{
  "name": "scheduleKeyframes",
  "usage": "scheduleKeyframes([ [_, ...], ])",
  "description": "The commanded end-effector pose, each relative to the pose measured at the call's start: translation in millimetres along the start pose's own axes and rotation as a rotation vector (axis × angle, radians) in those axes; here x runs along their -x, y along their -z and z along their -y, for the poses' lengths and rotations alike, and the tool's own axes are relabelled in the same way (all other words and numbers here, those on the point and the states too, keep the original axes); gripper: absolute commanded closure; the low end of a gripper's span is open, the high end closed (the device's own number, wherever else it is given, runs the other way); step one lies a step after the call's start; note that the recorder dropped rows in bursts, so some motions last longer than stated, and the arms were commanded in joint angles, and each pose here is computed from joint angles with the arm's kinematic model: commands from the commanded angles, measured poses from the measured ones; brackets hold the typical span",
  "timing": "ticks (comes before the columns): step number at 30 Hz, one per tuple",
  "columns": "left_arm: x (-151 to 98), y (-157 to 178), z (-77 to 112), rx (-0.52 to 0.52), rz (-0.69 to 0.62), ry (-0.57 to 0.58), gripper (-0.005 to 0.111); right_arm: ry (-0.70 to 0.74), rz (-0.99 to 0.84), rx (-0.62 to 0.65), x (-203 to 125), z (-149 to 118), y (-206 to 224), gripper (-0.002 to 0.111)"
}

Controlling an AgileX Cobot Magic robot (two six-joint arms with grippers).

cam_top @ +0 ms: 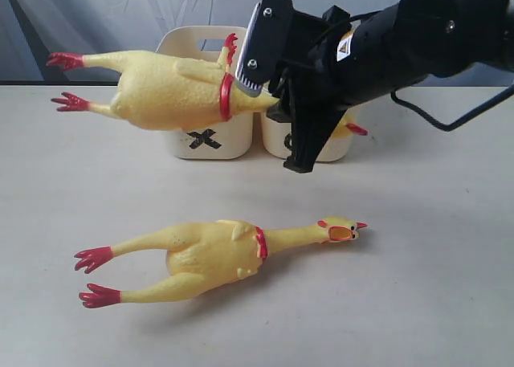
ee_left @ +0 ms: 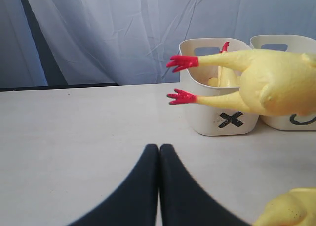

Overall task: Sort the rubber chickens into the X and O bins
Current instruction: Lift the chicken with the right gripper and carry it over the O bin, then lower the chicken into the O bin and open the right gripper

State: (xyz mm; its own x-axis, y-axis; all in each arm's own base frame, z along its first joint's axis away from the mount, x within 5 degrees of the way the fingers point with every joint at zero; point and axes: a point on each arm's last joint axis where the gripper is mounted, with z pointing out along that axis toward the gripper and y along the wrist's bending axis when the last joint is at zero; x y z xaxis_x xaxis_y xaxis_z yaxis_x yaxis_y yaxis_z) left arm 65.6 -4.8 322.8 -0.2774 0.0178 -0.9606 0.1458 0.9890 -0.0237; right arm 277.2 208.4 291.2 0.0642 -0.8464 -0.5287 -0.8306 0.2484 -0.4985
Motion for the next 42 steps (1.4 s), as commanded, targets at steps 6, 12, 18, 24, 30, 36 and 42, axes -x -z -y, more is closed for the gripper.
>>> scheduleKeyframes([
  [6, -1.3, 0.1, -0.4, 0.002, -0.001, -0.006, 0.107, -0.127, 0.007, -0.142, 1.5, 13.9, 20.4, 0.109],
  [12, -1.3, 0.1, -0.4, 0.002, -0.001, -0.006, 0.107, -0.181, -0.07, -0.239, -6.4, 21.8, 23.5, 0.109],
  [18, -1.3, 0.1, -0.4, 0.002, -0.001, -0.006, 0.107, -0.277, -0.161, -0.372, -16.9, 31.5, 28.0, 0.109],
  [24, -1.3, 0.1, -0.4, 0.002, -0.001, -0.006, 0.107, -0.381, -0.198, -0.482, -23.0, 38.6, 32.7, 0.109],
  [30, -1.3, 0.1, -0.4, 0.002, -0.001, -0.006, 0.107, -0.497, -0.262, -0.528, -29.1, 41.4, 30.1, 0.109],
  [36, -1.3, 0.1, -0.4, 0.002, -0.001, -0.006, 0.107, -0.593, -0.33, -0.563, -23.7, 54.5, 23.7, 0.109],
  [42, -1.3, 0.1, -0.4, 0.002, -0.001, -0.006, 0.107, -0.691, -0.361, -0.554, -12.1, 67.5, 13.5, 0.109],
])
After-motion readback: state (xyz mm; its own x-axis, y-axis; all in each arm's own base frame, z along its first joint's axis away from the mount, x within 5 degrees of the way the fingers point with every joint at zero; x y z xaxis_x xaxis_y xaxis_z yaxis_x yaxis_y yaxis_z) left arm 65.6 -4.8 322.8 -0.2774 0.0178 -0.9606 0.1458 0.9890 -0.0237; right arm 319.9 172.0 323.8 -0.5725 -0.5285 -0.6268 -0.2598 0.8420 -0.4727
